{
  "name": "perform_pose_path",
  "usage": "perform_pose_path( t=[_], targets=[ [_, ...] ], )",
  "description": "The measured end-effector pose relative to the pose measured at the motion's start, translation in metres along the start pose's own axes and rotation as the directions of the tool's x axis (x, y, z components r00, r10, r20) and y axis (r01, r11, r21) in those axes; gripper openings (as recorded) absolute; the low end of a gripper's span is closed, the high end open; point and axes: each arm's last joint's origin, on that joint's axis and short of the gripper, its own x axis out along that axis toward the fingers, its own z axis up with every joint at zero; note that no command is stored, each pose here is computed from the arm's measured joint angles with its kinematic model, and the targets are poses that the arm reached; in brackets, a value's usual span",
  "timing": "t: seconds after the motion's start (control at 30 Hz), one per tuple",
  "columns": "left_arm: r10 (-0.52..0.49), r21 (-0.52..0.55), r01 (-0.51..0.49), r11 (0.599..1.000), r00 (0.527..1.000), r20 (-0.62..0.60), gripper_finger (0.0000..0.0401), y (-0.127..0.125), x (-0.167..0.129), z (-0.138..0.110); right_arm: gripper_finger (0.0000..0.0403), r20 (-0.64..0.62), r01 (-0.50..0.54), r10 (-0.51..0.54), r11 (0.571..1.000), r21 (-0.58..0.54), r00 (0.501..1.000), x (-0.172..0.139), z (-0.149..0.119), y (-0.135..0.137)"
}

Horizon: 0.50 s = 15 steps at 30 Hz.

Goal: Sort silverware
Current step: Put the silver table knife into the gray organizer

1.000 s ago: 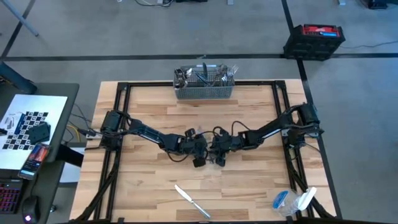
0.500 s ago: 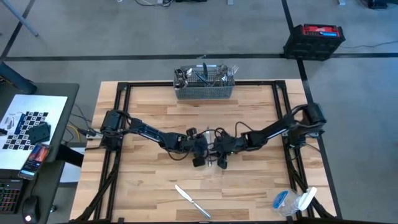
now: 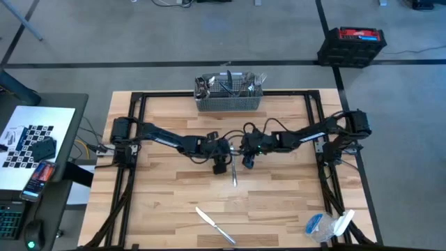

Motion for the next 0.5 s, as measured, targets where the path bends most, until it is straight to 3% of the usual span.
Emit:
perform_pose_path(
  t=[0.13, 0.33, 0.5],
  targets=[
    [0.001, -0.018, -0.001, 1.0, 1.0, 0.0, 0.0136, 0.007, 0.006, 0.0, 0.0102, -0.034, -0.023, 0.023, 1.0, 0.0, 0.999, 0.015, -0.009, 0.001],
    [-0.14, -0.134, 0.138, 0.981, 0.99, -0.008, 0.0136, 0.013, 0.008, 0.0, 0.0102, -0.02, -0.034, 0.034, 0.999, -0.01, 0.999, 0.022, -0.013, 0.007],
    [-0.132, -0.029, 0.132, 0.991, 0.991, -0.002, 0.0136, 0.014, 0.008, 0.001, 0.0102, -0.01, -0.038, 0.038, 0.999, -0.006, 0.999, 0.022, -0.012, 0.006]
  ],
)
